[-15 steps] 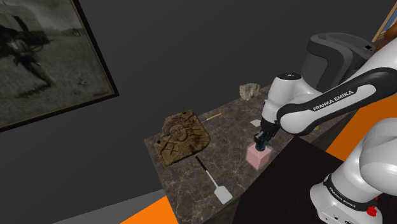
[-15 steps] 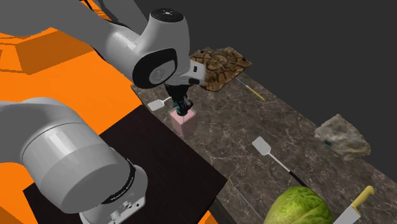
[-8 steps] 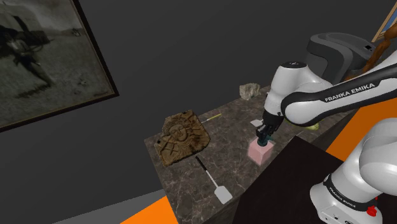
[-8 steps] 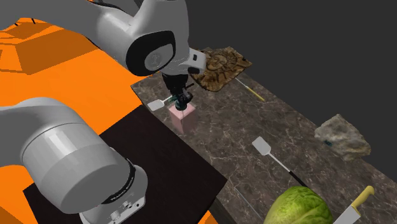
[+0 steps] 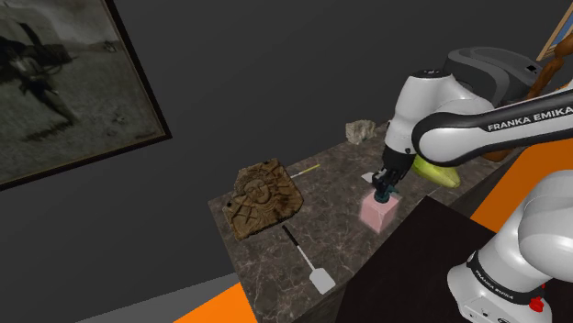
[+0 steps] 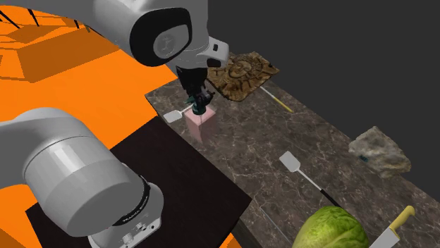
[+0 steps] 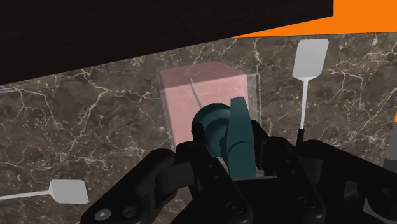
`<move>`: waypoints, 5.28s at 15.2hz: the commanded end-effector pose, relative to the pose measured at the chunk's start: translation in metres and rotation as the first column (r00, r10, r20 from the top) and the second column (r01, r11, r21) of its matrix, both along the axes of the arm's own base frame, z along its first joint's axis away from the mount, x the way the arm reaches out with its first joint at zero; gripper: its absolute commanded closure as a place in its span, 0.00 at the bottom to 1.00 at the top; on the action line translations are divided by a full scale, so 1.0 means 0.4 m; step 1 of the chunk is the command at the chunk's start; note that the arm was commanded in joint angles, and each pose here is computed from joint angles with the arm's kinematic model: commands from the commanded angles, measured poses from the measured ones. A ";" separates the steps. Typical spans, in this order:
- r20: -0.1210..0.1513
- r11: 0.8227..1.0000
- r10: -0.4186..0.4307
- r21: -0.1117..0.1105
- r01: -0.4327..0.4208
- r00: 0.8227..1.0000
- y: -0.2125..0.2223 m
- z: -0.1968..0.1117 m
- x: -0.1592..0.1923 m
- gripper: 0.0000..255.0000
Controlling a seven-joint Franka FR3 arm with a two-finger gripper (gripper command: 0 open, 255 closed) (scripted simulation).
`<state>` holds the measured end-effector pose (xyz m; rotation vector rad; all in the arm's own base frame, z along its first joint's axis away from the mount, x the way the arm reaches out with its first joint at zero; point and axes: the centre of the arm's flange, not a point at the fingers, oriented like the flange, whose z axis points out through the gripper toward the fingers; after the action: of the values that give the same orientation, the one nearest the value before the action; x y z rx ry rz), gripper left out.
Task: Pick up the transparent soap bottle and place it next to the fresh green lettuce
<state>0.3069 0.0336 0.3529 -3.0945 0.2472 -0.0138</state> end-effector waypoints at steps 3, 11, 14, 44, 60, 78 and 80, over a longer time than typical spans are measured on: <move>-0.001 1.000 0.000 0.000 0.000 1.000 -0.001 0.052 0.000 1.00; -0.001 1.000 0.000 0.000 0.000 1.000 -0.001 0.158 0.000 1.00; -0.001 1.000 0.000 0.000 0.000 1.000 -0.001 0.197 0.000 1.00; -0.001 1.000 0.000 0.000 0.000 1.000 -0.692 0.260 0.028 1.00; -0.001 1.000 0.000 0.000 0.000 1.000 -1.218 0.224 0.050 1.00; -0.001 1.000 0.000 0.000 0.000 1.000 -1.828 0.182 0.076 1.00; -0.001 1.000 0.000 0.000 0.000 1.000 -1.828 0.156 0.076 1.00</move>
<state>0.3381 -0.6955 0.4190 -3.0949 0.2506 -0.0111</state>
